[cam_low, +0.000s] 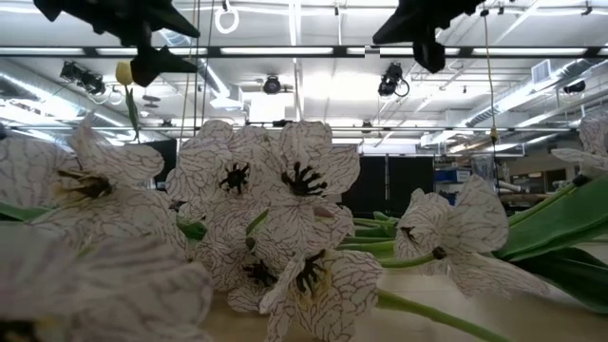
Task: Sort flowers into vase by color
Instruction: Put the bottom red flower into the right transparent vase
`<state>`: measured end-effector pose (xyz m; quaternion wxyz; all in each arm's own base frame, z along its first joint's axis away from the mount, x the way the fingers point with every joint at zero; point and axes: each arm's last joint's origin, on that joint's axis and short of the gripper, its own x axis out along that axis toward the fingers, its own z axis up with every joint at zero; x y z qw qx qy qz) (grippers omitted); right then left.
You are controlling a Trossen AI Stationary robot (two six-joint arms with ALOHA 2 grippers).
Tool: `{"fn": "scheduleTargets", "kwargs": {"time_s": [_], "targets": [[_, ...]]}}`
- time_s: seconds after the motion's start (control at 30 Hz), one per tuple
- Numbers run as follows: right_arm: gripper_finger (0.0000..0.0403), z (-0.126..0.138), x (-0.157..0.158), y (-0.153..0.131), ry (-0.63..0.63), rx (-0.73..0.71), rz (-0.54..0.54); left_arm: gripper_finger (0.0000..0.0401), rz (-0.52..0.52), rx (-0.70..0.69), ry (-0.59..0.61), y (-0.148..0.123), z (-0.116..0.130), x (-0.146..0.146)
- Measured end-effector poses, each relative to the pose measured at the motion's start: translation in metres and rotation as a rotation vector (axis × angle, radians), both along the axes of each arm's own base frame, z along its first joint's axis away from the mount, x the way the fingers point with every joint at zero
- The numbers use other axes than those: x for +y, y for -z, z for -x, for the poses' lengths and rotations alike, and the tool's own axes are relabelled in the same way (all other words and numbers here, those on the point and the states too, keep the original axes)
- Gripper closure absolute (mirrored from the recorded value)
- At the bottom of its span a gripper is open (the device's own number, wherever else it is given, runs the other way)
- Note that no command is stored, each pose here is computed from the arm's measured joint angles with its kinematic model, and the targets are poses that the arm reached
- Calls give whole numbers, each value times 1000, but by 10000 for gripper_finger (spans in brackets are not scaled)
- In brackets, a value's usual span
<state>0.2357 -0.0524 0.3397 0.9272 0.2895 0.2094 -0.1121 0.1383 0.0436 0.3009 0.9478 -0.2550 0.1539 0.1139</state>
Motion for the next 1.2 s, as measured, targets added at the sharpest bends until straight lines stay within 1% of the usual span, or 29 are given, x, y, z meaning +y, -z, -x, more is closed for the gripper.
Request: {"fn": "scheduleTargets", "kwargs": {"time_s": [0.1, 0.2, 0.3, 0.37, 0.43, 0.5, 0.57, 0.6, 0.7, 0.77, 0.8, 0.87, 0.93, 0.97, 1.07, 1.13, 1.2], "targets": [[381, 4, -2, -10, 6, 27, 32, 94, 63, 83, 75, 15, -6, -17], [381, 8, -4, -17, 48, 63, 58, 94, 163, 161, 151, 31, -11, -34], [381, 15, -6, -15, 109, 152, 28, 94, 250, 239, 187, 45, -14, -50], [381, 20, -7, -9, 156, 221, -38, 94, 293, 289, 186, 53, -16, -59], [381, 27, -7, -2, 256, 296, -149, 94, 346, 326, 160, 59, -19, -64], [381, 35, -6, 5, 421, 373, -306, 94, 404, 360, 118, 64, -24, -66], [381, 44, -2, 13, 623, 466, -483, 94, 460, 395, 71, 69, -28, -68], [382, 49, 0, 17, 695, 513, -533, 94, 490, 410, 46, 72, -30, -68], [382, 55, 9, 23, 852, 594, -567, 94, 563, 451, -20, 78, -35, -69], [382, 55, 11, 26, 997, 595, -646, 94, 593, 467, -50, 81, -38, -69], [382, 55, 12, 27, 1037, 590, -694, 94, 603, 469, -58, 82, -39, -69], [382, 55, 12, 28, 1083, 589, -736, 94, 620, 463, -77, 83, -41, -69], [382, 53, 13, 30, 1129, 584, -747, 94, 637, 441, -109, 82, -43, -69], [382, 52, 14, 32, 1163, 586, -745, 94, 648, 429, -124, 82, -44, -68], [382, 49, 14, 37, 1292, 572, -787, 94, 676, 408, -163, 81, -45, -66], [382, 46, 14, 44, 1363, 573, -823, 94, 719, 400, -200, 81, -45, -64], [382, 43, 14, 55, 1406, 610, -861, 94, 767, 399, -244, 82, -45, -63]]}}
